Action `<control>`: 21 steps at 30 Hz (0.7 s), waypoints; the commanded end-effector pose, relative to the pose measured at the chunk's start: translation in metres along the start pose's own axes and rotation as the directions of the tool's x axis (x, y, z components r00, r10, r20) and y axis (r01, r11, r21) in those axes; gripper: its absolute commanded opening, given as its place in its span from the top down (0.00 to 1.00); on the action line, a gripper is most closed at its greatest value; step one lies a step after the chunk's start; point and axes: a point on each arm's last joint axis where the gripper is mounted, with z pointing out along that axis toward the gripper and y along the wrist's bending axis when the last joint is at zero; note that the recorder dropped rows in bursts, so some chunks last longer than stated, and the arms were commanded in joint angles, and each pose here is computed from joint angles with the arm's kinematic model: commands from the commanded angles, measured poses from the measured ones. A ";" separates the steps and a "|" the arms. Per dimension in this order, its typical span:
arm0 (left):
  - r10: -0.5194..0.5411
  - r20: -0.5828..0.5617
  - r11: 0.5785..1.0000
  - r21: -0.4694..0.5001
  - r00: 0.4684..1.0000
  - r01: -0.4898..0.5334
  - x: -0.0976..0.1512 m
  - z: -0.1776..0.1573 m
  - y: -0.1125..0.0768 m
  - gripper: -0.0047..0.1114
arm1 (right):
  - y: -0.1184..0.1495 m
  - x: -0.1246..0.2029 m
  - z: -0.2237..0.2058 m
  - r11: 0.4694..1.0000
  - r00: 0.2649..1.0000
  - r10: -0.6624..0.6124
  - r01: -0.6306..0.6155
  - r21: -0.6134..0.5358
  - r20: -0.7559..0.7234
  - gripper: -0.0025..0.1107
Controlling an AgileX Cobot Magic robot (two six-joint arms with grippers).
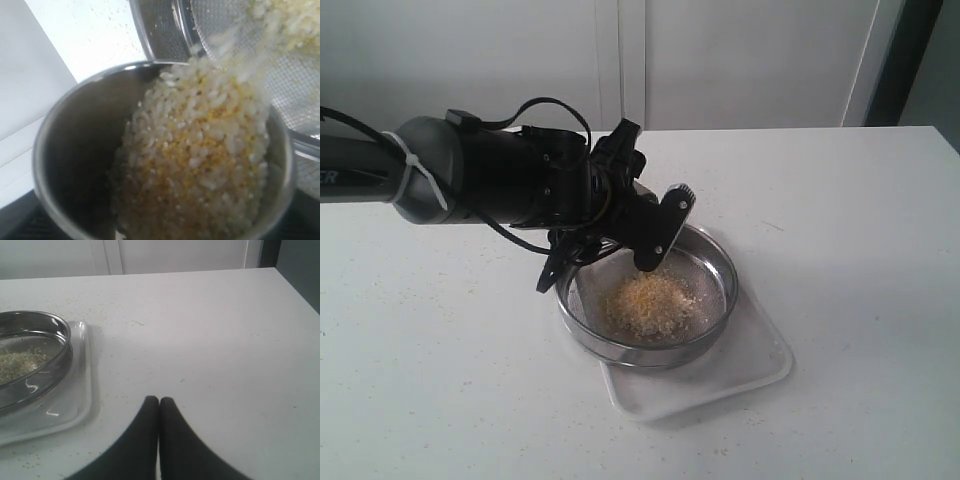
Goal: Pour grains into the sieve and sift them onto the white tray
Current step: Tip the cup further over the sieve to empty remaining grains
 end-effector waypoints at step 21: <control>0.168 -0.018 0.986 -0.007 0.986 -0.168 0.001 -0.003 0.003 0.96 | 0.000 0.001 0.000 1.000 1.000 -0.002 0.002 -0.003 0.011 0.98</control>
